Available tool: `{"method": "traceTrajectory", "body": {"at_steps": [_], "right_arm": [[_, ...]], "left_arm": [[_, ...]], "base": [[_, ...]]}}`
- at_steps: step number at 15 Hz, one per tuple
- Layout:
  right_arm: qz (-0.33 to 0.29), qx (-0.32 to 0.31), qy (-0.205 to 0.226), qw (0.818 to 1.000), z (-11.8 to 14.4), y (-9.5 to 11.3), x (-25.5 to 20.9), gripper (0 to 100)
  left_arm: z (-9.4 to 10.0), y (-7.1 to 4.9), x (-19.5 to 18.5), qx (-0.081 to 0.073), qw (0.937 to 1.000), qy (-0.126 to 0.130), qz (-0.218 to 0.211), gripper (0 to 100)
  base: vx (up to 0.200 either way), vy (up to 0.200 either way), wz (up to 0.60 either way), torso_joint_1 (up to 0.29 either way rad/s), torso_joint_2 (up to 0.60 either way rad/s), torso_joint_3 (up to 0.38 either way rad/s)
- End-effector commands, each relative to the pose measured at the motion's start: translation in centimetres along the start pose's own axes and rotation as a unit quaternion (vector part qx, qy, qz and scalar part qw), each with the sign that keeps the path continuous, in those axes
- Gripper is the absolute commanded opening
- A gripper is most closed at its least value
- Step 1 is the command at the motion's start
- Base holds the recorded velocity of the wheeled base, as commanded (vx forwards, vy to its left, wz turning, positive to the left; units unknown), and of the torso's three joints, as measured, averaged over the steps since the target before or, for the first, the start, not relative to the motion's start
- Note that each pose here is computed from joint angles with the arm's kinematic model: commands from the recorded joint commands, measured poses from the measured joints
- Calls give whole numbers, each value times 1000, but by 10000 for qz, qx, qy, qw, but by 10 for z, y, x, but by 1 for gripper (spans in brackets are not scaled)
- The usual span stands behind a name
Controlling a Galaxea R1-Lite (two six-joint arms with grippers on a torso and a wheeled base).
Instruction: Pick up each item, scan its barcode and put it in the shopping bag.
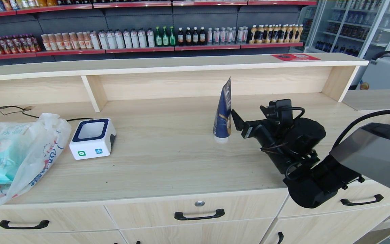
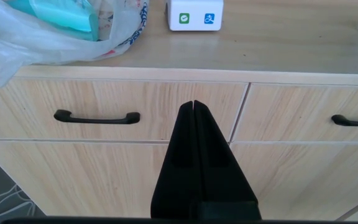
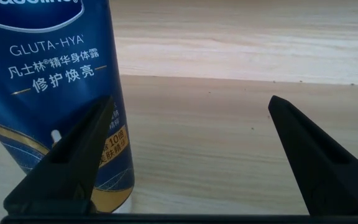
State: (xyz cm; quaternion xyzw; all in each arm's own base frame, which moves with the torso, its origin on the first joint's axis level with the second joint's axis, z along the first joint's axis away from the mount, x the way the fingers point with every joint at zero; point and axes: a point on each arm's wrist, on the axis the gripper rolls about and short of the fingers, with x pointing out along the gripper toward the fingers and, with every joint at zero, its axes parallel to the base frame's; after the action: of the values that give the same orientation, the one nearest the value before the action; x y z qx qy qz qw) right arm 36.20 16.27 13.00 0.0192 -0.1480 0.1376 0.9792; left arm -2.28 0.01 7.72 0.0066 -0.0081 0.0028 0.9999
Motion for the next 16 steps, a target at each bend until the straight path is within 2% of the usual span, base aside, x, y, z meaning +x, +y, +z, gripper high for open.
{"method": "traceTrajectory", "body": {"at_steps": [1, 8, 16], "right_arm": [[-11, -6, 18, 10000, -2, -1, 0, 100], [-115, -29, -21, 9999, -6, -10, 6, 100], [-91, -23, 25, 10000, -11, -9, 7, 100]], "left_arm": [[0, 0, 0, 3, 10000, -3, 3, 0], [0, 0, 0, 11, 10000, 4, 3, 0], [0, 0, 0, -5, 10000, 4, 3, 0]], "base": [[0, 0, 0, 0, 0, 0], [0, 0, 0, 0, 0, 0], [0, 0, 0, 0, 0, 0]]}}
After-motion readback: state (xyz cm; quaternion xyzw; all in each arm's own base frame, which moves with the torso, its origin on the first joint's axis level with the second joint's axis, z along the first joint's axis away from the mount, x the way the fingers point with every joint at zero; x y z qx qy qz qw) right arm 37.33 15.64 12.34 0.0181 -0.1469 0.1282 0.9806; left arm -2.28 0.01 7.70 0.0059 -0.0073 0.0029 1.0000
